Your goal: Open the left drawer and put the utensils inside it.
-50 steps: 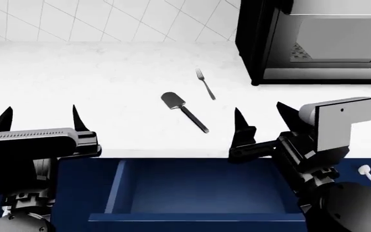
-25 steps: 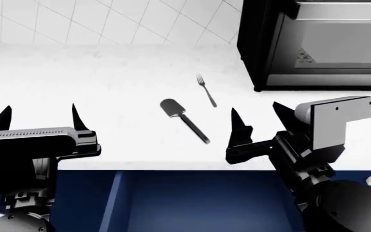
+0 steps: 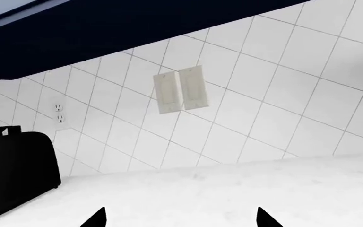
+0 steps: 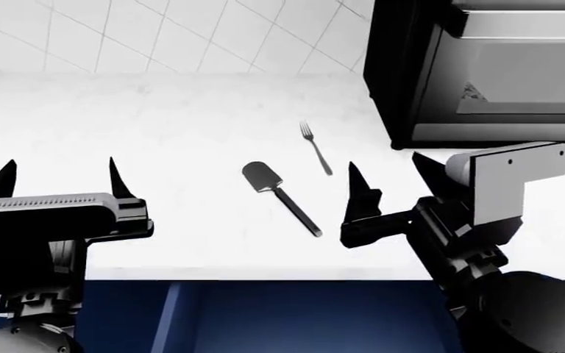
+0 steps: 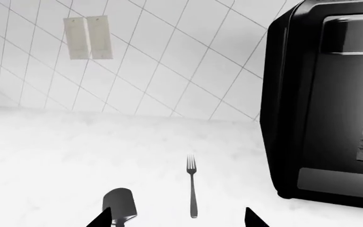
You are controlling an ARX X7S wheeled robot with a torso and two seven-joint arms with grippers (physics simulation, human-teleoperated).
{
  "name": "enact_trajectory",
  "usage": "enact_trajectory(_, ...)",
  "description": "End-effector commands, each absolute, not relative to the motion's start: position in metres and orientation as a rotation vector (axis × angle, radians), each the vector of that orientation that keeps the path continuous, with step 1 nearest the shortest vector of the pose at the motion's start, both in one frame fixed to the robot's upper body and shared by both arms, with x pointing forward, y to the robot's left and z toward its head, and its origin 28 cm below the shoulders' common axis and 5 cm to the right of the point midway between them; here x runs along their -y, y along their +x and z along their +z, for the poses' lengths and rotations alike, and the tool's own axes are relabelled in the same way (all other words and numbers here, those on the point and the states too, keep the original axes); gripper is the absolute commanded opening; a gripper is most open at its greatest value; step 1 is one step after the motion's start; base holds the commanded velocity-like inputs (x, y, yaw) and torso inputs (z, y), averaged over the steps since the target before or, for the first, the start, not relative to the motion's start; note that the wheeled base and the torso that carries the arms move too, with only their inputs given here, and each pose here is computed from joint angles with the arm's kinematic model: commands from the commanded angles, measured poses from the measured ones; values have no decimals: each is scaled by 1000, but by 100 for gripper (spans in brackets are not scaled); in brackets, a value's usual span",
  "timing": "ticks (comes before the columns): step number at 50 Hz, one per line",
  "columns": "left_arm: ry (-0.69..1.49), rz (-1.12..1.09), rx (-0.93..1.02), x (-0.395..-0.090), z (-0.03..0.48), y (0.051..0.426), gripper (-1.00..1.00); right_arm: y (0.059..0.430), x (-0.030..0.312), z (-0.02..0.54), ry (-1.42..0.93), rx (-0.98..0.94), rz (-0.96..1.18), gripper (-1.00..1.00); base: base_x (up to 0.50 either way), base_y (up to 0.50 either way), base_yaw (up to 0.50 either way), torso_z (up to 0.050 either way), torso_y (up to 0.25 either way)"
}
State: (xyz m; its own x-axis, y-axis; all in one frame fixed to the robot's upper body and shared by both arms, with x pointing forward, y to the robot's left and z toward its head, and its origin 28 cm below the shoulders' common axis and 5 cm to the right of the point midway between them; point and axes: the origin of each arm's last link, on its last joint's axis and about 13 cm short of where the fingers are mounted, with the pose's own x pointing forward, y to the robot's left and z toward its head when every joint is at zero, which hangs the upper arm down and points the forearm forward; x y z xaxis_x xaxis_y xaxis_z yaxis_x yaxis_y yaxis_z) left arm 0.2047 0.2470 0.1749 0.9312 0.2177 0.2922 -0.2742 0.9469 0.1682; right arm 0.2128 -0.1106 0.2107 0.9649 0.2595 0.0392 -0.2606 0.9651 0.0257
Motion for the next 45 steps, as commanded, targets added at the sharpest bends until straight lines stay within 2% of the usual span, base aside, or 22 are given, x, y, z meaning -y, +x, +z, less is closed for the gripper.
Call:
enact_trajectory(1,213,253,274,-247,175,205,100,215,109,211,33,37,271,100,109,0,0,0,0)
enact_trajectory(45,225,256,275,-246,176,204,100,217,105,213,23,32,283,100,108,0,0,0,0)
